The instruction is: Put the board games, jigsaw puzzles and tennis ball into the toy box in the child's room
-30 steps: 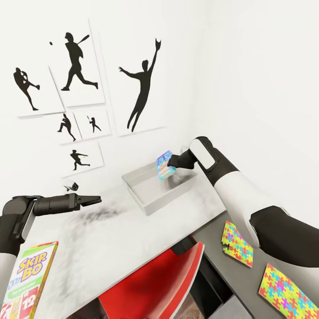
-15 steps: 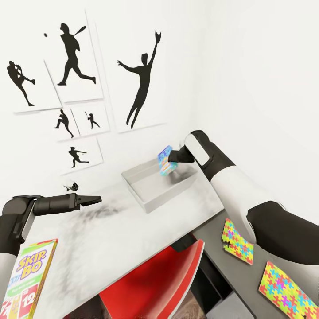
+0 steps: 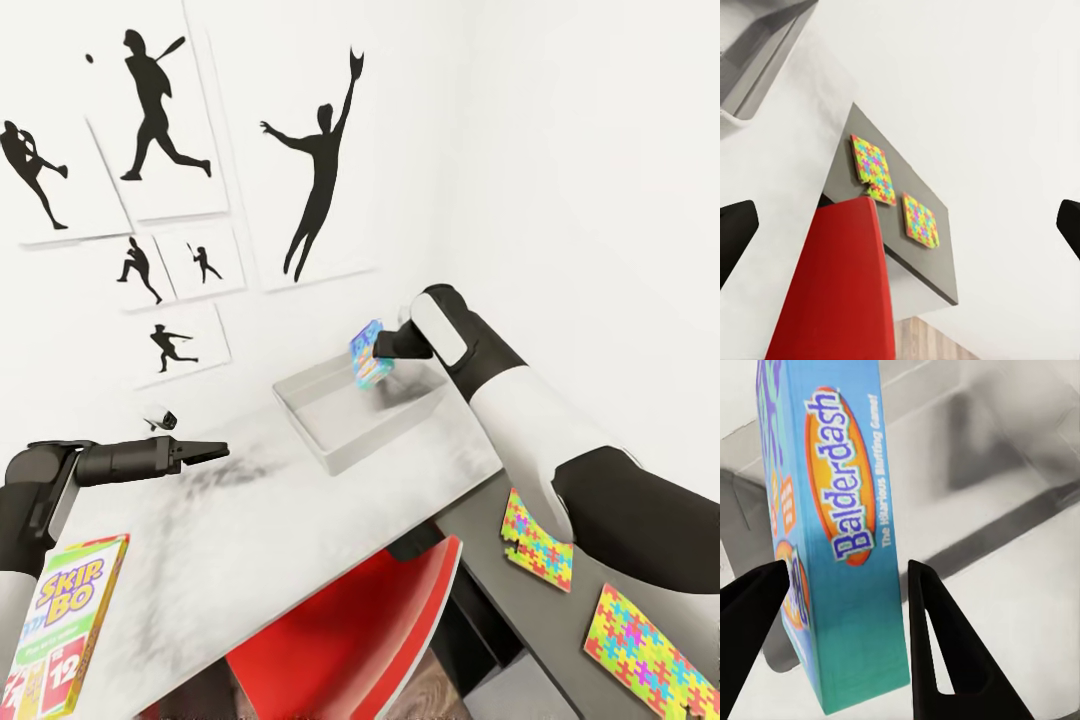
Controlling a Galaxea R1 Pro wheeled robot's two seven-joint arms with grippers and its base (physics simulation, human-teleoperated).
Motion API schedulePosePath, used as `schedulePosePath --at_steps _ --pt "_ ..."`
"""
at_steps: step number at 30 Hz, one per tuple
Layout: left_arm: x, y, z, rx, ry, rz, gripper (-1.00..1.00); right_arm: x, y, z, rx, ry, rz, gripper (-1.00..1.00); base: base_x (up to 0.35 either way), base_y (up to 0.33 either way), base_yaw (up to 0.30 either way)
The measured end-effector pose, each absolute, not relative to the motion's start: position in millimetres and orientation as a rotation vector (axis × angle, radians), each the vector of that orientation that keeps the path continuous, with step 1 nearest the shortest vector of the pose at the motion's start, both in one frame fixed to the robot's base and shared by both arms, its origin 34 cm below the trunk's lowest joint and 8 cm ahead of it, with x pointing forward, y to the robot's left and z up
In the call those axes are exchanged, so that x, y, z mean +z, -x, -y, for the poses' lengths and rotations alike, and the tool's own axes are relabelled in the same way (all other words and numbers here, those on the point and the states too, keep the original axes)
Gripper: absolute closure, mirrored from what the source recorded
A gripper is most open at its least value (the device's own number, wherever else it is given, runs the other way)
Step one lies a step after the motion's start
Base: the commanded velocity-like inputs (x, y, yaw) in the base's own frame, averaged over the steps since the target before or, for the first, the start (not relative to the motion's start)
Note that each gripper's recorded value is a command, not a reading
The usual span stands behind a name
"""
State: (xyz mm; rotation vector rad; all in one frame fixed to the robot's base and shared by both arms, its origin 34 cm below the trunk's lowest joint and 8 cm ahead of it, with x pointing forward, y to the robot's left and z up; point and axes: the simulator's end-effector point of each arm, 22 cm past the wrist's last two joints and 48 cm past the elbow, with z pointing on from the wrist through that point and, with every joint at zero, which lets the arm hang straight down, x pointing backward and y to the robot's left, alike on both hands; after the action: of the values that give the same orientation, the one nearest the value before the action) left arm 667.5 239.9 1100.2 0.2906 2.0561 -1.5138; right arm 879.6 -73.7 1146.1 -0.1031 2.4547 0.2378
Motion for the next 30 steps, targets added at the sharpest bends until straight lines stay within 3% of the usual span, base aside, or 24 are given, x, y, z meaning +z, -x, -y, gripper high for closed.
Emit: schedulePosePath --at_steps 30 --pt "1082 -673 -249 -1.493 -0.279 -2.092 -1.0 1118 -890 83 0.147 0.14 -2.494 1.0 0.0 0.0 0.0"
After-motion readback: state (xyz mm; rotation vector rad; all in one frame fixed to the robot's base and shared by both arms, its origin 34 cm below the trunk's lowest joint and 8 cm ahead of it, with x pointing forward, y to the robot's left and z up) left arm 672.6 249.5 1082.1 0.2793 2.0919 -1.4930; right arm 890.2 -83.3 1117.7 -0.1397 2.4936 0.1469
